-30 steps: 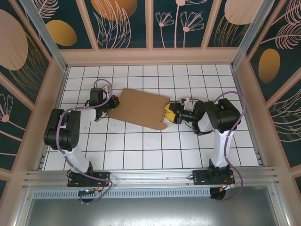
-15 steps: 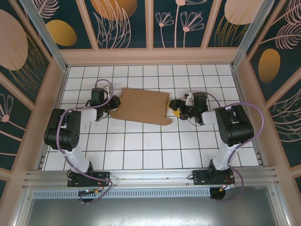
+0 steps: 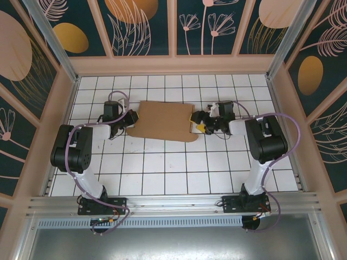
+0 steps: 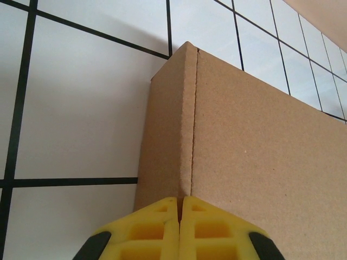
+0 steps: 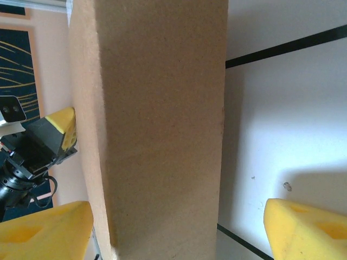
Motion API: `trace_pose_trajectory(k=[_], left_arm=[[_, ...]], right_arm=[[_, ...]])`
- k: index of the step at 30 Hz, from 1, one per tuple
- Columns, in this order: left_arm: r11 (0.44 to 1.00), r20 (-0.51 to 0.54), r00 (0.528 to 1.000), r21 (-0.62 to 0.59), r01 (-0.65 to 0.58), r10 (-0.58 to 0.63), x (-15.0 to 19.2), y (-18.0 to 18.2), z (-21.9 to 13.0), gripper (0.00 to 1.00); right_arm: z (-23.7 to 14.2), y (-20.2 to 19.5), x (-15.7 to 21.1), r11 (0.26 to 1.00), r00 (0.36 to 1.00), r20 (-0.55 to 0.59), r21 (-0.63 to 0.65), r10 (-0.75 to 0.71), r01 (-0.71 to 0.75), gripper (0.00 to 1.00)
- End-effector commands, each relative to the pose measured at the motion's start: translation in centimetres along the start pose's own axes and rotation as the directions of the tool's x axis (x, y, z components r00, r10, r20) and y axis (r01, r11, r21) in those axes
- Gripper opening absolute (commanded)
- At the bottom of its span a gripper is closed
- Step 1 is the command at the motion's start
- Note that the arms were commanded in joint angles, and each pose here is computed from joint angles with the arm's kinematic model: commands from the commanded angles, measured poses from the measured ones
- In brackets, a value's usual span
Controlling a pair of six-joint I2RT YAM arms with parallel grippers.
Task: Fold the paper box
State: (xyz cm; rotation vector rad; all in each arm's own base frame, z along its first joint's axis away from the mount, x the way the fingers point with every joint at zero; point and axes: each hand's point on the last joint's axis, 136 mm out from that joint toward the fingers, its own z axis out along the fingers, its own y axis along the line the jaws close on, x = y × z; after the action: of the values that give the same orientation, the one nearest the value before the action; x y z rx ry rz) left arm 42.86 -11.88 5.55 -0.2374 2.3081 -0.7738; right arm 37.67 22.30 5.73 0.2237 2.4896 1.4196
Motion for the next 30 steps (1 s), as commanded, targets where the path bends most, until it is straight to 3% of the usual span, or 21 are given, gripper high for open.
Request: trace_pose_trajectory(k=[1, 7, 14, 20, 30], left_arm=[[0.944, -0.279, 0.939, -0.313, 0.108, -0.200, 10.5, 8.3, -0.9, 0.00], [0.944, -0.280, 0.939, -0.310, 0.109, -0.200, 10.5, 8.4, -0.8, 0.00], [0.963, -0.235, 0.951, -0.224, 0.149, -0.202, 8.7, 6.1, -0.9, 0.00], [0.968, -0.258, 0.944, -0.198, 0.156, -0.205, 8.9, 5.6, -0.5, 0.01], [0.967, -0.302, 0.926, -0.183, 0.176, -0.226, 10.2, 5.7, -0.1, 0.01]], right_arm=[[2.5, -2.1, 2.0, 0.999, 0.997, -0.080, 0.037, 0.000, 0.003, 0.83], [4.5, 0.0, 3.4, 0.998, 0.988, -0.148, -0.055, -0.032, 0.024, 0.79], [2.9, 3.1, 3.1, 0.968, 0.997, -0.071, -0.250, 0.012, -0.029, 0.60], [1.5, 5.6, 4.7, 0.913, 0.995, -0.103, -0.406, 0.005, -0.046, 0.69], [1.3, 7.8, 6.0, 0.899, 0.989, -0.100, -0.434, -0.108, 0.055, 0.72]])
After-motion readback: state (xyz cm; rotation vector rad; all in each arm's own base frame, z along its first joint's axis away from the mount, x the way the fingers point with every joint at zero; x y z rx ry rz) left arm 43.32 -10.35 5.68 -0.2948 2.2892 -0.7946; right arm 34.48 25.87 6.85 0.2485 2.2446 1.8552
